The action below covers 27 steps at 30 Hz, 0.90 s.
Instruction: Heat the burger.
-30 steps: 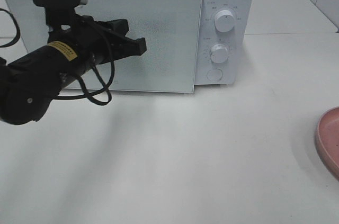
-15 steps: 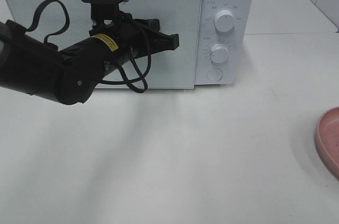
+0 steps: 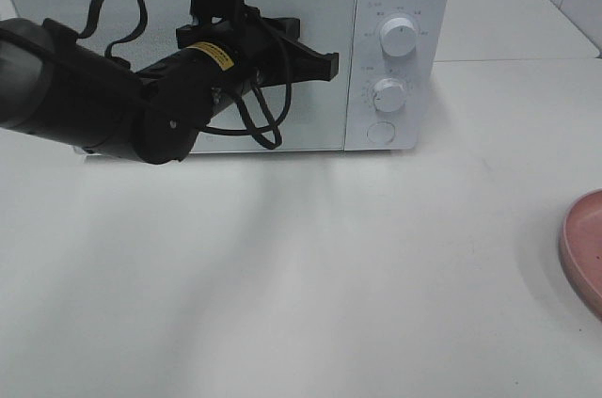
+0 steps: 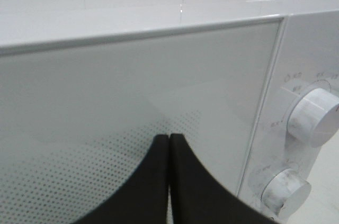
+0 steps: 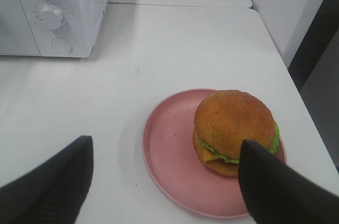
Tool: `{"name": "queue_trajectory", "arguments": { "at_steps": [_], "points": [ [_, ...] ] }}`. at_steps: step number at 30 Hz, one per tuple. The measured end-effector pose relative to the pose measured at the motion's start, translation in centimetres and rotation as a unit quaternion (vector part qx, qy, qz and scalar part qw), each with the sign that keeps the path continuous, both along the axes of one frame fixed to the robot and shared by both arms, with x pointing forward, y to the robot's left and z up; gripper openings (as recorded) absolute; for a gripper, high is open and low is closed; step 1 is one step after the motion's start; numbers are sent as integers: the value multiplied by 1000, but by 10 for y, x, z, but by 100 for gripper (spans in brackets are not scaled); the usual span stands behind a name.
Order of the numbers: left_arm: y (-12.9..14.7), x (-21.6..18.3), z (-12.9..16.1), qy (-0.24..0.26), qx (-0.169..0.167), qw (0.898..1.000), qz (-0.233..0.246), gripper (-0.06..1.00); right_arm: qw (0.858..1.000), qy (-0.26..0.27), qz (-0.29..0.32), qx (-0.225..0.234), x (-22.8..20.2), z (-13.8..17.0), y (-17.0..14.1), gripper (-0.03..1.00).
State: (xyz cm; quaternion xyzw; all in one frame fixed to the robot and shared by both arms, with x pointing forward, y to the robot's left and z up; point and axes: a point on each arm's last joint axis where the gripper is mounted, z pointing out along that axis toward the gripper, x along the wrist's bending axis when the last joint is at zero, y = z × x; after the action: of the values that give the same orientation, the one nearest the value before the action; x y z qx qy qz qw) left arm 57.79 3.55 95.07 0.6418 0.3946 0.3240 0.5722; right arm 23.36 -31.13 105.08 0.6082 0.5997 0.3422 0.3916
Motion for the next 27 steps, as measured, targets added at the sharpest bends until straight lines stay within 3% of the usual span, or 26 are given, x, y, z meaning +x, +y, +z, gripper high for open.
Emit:
{"name": "queue_trajectory", "arguments": {
  "at_steps": [4, 9, 14, 15, 17, 18, 19, 20, 21, 22, 23, 24, 25, 27],
  "points": [
    [-2, -1, 3, 20, 10, 1000, -9, 0, 1000, 0, 0, 0, 0, 0, 0, 72],
    [5, -4, 9, 91, 14, 996, -3, 0, 1000, 0, 0, 0, 0, 0, 0, 72],
    [14, -18, 18, 160, 35, 986, -18, 0, 1000, 0, 0, 0, 0, 0, 0, 72],
    [18, -28, 19, 198, 51, 978, -32, 4, 1000, 0, 0, 0, 0, 0, 0, 72],
    [19, -32, 20, 214, 59, 974, -38, 8, 1000, 0, 0, 0, 0, 0, 0, 72],
    [23, -42, 23, 246, 76, 965, -53, 25, 1000, 0, 0, 0, 0, 0, 0, 72],
    [23, -42, 23, 246, 76, 965, -53, 25, 1000, 0, 0, 0, 0, 0, 0, 72],
    [24, -47, 26, 263, 85, 959, -62, 36, 1000, 0, 0, 0, 0, 0, 0, 72],
    [27, -55, 28, 295, 107, 946, -78, 58, 1000, 0, 0, 0, 0, 0, 0, 72],
    [27, -55, 28, 295, 107, 946, -78, 58, 1000, 0, 0, 0, 0, 0, 0, 72],
    [29, -63, 32, 321, 124, 934, -92, 77, 1000, 0, 0, 0, 0, 0, 0, 72],
    [31, -68, 34, 335, 133, 928, -99, 85, 1000, 0, 0, 0, 0, 0, 0, 72],
    [31, -68, 34, 335, 133, 928, -99, 85, 1000, 0, 0, 0, 0, 0, 0, 72],
    [37, -80, 41, 366, 163, 909, -118, 96, 1000, 0, 0, 0, 0, 0, 0, 72]
  ]
}}
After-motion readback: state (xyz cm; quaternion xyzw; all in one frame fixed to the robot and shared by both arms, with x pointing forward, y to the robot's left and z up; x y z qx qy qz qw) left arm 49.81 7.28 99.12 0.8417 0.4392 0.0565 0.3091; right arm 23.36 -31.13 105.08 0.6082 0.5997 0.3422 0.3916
